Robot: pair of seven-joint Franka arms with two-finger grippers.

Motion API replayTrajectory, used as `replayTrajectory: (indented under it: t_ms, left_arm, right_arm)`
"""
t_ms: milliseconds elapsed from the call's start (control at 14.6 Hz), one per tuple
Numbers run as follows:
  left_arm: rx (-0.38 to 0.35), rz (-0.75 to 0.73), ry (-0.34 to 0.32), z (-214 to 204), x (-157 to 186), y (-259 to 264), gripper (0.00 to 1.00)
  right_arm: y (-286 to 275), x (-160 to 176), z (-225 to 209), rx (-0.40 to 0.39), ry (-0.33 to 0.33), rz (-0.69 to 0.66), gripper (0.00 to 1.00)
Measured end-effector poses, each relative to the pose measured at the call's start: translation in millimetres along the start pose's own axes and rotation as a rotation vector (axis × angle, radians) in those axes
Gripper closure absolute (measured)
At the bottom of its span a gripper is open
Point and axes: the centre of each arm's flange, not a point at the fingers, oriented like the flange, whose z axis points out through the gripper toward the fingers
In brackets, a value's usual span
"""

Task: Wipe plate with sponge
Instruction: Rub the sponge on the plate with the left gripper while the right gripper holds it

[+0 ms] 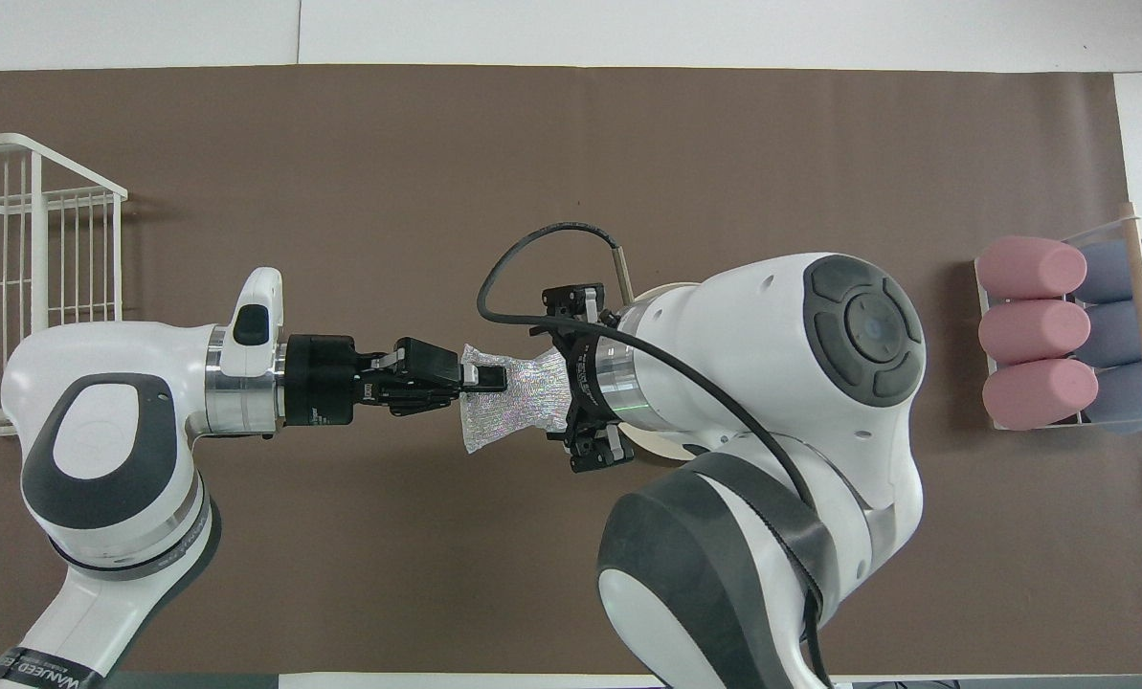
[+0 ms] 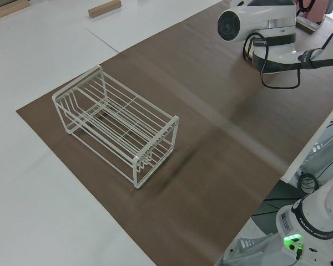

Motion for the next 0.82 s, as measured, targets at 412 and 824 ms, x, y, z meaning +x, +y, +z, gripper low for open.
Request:
replayTrajectory:
  t_ms: [412, 824]
  left_arm:
    - [-0.001, 0.002, 0.0, -0.3, -0.5, 0.4, 0.95]
    - [-0.001, 0.002, -0.003, -0.1, -0.9, 0.5, 0.95]
  right_arm:
    - [16.2, -7.8, 9.2, -0.021, 0.012, 0.002, 0.0]
    - [18.4, -10.6, 15.0, 0.003, 0.007, -0.004, 0.14]
